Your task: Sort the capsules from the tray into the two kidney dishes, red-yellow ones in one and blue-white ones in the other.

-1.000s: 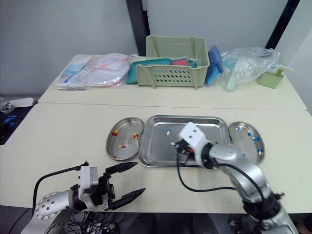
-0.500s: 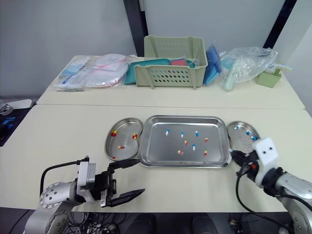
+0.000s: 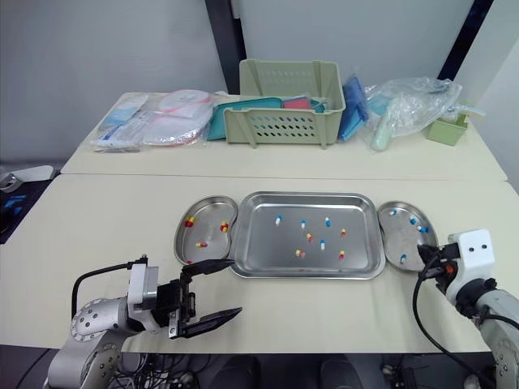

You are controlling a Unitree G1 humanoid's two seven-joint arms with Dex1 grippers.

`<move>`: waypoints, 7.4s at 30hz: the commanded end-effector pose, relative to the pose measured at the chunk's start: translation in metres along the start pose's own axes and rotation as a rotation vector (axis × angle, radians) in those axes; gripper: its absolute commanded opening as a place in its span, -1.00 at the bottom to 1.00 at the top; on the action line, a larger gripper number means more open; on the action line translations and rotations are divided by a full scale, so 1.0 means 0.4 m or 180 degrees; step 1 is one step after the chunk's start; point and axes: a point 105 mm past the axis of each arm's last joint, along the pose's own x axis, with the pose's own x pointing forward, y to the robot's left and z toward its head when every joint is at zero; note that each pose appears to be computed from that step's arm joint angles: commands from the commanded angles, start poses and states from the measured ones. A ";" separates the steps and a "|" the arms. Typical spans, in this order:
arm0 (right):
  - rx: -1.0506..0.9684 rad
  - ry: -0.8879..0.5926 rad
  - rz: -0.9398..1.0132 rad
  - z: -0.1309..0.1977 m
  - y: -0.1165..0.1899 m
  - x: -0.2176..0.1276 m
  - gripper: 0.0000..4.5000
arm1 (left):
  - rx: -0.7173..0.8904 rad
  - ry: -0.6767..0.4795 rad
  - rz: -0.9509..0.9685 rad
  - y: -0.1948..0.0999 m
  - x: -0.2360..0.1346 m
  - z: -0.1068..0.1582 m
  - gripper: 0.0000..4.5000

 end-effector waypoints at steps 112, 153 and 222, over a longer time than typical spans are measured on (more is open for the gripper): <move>-0.0609 -0.0313 0.1213 0.167 0.587 0.334 0.26 | -0.0293 0.0426 0.1342 0.028 -0.004 -0.058 1.00; -0.1170 -0.0413 0.1587 0.178 0.645 0.358 -0.98 | -0.0262 0.0354 0.1175 0.030 0.028 -0.045 1.00; -0.1390 0.0413 0.1112 -0.036 -0.113 -0.173 0.99 | -0.0197 0.1661 0.2738 0.131 -0.511 -0.031 1.00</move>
